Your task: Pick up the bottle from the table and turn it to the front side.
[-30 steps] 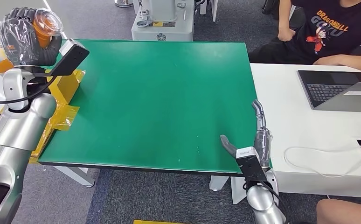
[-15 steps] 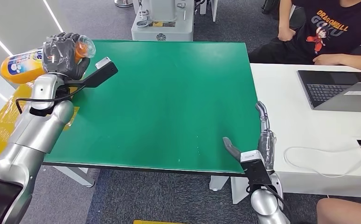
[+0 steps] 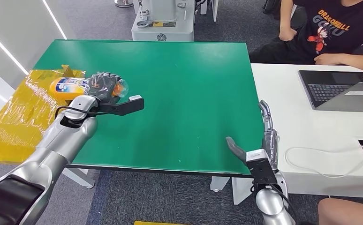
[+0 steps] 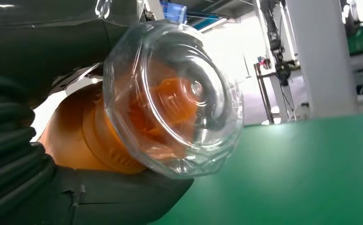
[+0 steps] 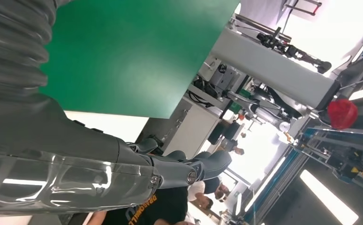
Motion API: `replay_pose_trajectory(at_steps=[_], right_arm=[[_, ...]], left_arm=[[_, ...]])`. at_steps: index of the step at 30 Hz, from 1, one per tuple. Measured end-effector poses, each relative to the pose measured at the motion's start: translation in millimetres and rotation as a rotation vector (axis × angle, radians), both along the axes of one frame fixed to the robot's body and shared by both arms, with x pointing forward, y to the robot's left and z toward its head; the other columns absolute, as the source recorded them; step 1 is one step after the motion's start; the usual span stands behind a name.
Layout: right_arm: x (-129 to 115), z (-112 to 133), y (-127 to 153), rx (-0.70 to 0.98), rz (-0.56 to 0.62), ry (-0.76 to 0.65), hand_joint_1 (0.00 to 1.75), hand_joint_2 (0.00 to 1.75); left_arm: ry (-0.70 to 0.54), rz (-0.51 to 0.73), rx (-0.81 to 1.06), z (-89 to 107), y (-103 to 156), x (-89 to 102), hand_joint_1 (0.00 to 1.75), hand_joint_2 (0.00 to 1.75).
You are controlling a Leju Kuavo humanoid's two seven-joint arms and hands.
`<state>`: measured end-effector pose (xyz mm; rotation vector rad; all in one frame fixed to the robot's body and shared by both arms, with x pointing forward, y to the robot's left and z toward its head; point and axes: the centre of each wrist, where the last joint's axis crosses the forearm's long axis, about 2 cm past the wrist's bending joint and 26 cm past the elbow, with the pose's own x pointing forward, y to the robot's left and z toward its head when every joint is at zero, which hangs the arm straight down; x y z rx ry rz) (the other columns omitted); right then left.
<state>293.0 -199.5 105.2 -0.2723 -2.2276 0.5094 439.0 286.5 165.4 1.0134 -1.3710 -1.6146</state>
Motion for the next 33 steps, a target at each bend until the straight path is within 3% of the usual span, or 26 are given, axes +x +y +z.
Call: replay_pose_trajectory(at_steps=[18, 27, 33], right_arm=[[5.3, -2.9, 4.6, -0.010, 0.019, 0.010, 0.00, 1.75], [4.0, -6.2, 7.4, -0.024, 0.040, 0.024, 0.00, 1.75], [4.0, -6.5, 7.6, -0.026, 0.042, 0.025, 0.00, 1.75]], left_arm=[[0.050, 0.128, 0.090, -33.2, 71.0, -17.8, 1.75, 1.75], [0.050, 0.197, 0.126, -33.2, 118.8, -27.4, 1.75, 1.75], [0.059, 0.216, 0.136, -33.3, 133.8, -31.3, 1.75, 1.75]])
